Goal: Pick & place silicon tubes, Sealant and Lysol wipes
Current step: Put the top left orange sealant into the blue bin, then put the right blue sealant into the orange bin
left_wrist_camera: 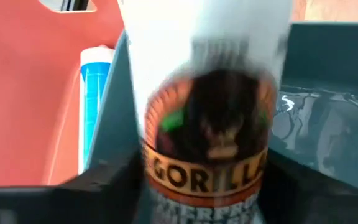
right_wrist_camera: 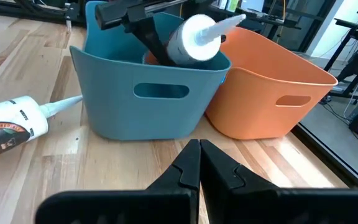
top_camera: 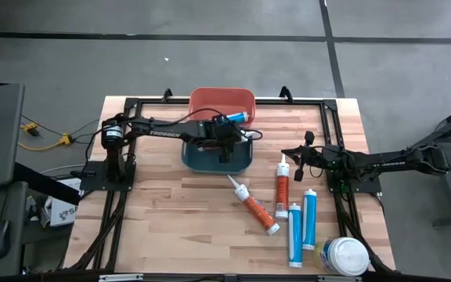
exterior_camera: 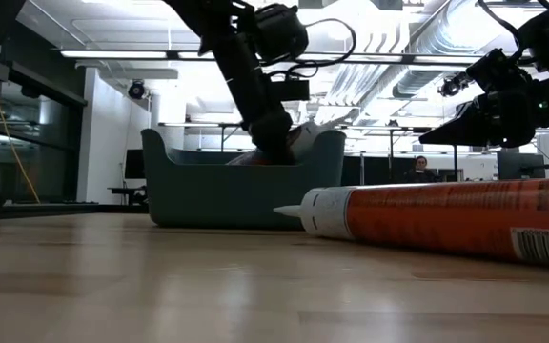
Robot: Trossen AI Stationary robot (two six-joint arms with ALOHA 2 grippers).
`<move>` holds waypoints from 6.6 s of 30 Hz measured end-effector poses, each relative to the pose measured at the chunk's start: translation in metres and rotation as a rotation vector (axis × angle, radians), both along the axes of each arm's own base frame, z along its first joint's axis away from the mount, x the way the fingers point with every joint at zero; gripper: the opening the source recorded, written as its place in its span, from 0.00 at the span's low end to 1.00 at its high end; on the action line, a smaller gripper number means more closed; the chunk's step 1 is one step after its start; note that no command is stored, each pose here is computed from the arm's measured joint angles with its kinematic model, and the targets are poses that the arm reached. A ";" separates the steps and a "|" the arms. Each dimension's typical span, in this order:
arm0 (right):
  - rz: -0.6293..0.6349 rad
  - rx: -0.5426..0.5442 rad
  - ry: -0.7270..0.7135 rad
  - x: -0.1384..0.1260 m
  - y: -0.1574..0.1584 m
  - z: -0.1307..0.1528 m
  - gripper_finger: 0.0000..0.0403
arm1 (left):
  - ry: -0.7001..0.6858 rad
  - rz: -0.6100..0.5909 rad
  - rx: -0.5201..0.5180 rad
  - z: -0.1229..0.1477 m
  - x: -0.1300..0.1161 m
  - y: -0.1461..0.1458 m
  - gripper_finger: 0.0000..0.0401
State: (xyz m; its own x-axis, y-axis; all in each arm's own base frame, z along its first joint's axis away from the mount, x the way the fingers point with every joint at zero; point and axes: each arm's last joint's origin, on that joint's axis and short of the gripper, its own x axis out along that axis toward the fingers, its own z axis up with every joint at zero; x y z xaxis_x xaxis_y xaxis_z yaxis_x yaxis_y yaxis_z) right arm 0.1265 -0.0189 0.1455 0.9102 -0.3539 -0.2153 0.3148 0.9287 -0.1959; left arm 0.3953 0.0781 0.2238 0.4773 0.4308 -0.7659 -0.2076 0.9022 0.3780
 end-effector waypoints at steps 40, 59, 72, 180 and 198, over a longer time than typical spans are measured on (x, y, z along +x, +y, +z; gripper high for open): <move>0.001 0.000 0.000 0.000 0.000 0.000 0.00 | -0.230 -0.020 -0.018 0.098 -0.061 -0.029 0.06; 0.001 0.000 0.001 0.000 0.000 0.000 0.00 | -0.632 -0.199 -0.135 0.049 -0.174 -0.049 0.00; 0.000 0.000 0.000 0.000 0.000 0.000 0.00 | -0.842 -0.296 -0.095 -0.003 -0.224 -0.057 0.00; 0.008 0.216 -0.070 0.000 0.002 0.000 0.00 | -0.972 -0.378 -0.257 -0.059 -0.266 -0.066 0.00; 0.179 0.446 -0.034 0.005 0.008 0.011 0.00 | -0.972 -0.382 -0.259 -0.059 -0.266 -0.066 0.00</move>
State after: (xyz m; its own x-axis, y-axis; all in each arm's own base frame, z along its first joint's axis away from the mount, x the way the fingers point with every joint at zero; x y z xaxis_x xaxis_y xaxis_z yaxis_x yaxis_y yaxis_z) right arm 0.1312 -0.0110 0.1568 0.9575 -0.0712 -0.2796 0.1419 0.9600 0.2415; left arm 0.1292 0.0119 0.1650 0.9995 0.0033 -0.0326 -0.0036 1.0000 -0.0093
